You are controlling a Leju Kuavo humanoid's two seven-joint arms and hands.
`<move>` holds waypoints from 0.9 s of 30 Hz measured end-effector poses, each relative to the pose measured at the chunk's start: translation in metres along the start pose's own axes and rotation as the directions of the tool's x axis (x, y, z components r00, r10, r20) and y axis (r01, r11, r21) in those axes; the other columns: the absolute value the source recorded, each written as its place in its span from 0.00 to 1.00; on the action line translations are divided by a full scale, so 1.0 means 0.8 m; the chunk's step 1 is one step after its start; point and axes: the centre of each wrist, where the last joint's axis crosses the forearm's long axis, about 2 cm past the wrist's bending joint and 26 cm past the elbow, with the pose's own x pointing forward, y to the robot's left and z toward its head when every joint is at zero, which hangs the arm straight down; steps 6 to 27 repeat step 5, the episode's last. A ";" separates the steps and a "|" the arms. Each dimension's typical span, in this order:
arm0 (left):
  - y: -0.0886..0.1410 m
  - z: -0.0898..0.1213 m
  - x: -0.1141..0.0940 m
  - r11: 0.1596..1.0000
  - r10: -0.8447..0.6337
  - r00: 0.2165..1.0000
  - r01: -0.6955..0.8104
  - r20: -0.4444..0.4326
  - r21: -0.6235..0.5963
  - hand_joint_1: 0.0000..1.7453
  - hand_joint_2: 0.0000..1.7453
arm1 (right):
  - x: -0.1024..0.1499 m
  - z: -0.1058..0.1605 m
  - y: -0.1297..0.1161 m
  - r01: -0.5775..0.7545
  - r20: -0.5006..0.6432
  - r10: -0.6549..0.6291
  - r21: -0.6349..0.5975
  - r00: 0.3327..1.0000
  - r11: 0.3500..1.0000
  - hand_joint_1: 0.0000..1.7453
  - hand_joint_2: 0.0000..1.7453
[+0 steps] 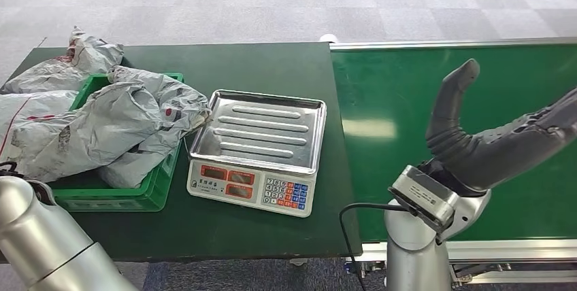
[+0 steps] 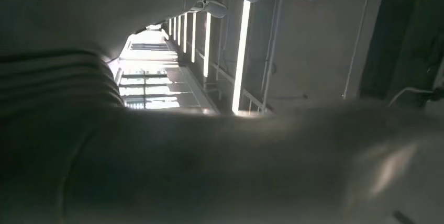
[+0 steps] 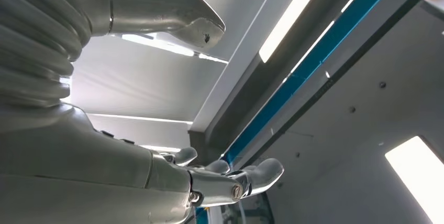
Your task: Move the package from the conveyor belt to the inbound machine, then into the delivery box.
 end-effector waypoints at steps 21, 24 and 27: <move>0.002 -0.008 0.018 0.998 0.045 0.999 -0.045 0.020 0.033 0.00 0.67 | 0.000 0.000 0.000 -0.001 0.001 0.001 0.001 1.000 1.000 0.00 1.00; 0.002 -0.008 0.018 0.998 0.045 0.999 -0.045 0.020 0.033 0.00 0.67 | 0.000 0.000 0.000 -0.001 0.001 0.001 0.001 1.000 1.000 0.00 1.00; 0.002 -0.008 0.018 0.998 0.045 0.999 -0.045 0.020 0.033 0.00 0.67 | 0.000 0.000 0.000 -0.001 0.001 0.001 0.001 1.000 1.000 0.00 1.00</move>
